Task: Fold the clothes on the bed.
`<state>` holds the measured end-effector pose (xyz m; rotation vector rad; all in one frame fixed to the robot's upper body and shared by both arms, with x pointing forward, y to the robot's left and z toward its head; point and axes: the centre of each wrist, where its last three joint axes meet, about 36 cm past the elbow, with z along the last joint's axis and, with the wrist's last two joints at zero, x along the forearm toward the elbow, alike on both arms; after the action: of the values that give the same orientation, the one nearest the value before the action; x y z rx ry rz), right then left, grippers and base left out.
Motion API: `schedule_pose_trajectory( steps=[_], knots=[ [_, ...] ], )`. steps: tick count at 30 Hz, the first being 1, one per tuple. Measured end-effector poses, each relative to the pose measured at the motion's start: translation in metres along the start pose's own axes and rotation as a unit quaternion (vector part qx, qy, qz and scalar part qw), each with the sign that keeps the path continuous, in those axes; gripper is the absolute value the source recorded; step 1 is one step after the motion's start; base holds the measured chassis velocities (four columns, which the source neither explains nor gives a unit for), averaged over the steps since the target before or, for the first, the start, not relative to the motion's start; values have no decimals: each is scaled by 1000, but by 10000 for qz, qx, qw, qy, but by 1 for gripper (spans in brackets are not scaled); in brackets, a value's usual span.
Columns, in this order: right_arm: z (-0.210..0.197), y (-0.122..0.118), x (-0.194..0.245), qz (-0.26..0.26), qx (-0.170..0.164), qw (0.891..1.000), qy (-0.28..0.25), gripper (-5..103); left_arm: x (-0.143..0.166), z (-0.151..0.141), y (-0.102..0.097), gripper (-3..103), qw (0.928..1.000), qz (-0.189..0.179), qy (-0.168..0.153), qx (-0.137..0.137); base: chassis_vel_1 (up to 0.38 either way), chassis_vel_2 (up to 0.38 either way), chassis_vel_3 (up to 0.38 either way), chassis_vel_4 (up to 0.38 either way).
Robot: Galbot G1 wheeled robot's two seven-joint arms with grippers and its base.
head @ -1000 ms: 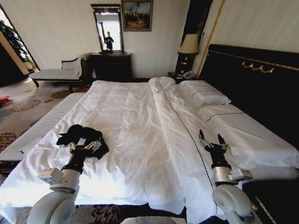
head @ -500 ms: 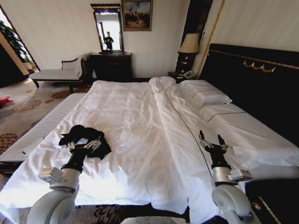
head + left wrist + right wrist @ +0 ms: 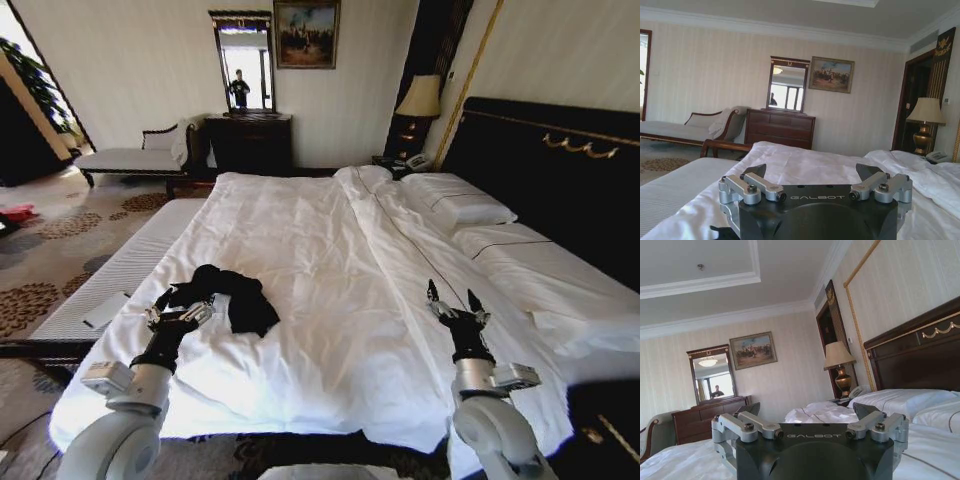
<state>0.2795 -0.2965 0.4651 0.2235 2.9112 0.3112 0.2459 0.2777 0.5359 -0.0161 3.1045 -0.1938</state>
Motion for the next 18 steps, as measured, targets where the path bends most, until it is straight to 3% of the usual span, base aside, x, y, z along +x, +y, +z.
schedule_pose_trajectory(
  steps=[18],
  knots=[
    [5,1,-5,5,36,10000,-65,100,0,-1,2,100,10000,-30,-40,-40,221,227,-230,-227]
  ],
)
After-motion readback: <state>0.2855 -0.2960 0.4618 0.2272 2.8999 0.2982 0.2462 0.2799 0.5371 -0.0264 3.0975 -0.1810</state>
